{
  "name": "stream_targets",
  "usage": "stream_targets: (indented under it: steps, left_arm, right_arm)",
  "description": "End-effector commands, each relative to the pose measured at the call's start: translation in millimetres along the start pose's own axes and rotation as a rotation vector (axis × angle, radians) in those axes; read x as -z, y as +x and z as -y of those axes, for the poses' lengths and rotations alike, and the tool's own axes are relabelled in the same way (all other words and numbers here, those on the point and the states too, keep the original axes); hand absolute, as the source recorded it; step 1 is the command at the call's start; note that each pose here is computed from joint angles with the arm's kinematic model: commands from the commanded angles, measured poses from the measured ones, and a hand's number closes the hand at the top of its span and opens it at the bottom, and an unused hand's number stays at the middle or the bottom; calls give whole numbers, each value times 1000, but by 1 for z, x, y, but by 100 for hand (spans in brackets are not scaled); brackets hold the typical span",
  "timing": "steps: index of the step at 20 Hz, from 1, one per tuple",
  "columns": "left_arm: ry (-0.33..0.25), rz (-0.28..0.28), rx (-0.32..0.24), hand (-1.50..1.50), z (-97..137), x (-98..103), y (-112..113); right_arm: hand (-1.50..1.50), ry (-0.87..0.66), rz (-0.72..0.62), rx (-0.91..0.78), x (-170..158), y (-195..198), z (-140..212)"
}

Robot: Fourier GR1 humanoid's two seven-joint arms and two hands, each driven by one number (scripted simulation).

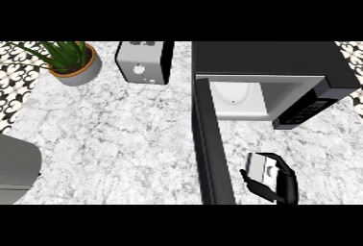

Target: Pick up the milk, place it into the microwave and close the microwave

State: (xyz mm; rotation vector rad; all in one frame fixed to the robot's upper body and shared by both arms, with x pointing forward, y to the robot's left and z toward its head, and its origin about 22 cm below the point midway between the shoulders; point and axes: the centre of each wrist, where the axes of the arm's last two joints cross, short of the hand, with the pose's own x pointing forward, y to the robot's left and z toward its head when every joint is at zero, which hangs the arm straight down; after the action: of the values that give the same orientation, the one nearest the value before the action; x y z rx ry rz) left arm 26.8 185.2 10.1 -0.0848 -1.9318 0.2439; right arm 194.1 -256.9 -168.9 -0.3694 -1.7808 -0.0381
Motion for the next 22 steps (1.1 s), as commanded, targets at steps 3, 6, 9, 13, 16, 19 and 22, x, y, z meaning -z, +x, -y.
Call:
stream_targets:
  steps: [3,6,9,13,16,19,22]
  left_arm:
    - [-10,-19,6,-150,5,-10,0]
    - [-8,-25,-14,-150,1,-2,18]
    - [-26,2,-31,-150,-8,-1,-2]
    - [-39,-10,-21,-150,5,-3,-8]
    - [-37,-21,-30,-150,5,-7,8]
    - [-23,-30,-18,-150,-8,11,6]
    - [-5,-8,-34,-150,-1,-4,10]
  right_arm:
    - [150,-95,49,-76,21,-6,3]
    - [150,-56,104,-6,37,0,5]
    - [150,-8,115,11,68,0,16]
    - [150,73,150,91,101,11,28]
    - [150,62,163,125,92,6,24]
    - [150,74,167,100,110,15,32]
    - [150,64,189,106,90,11,26]
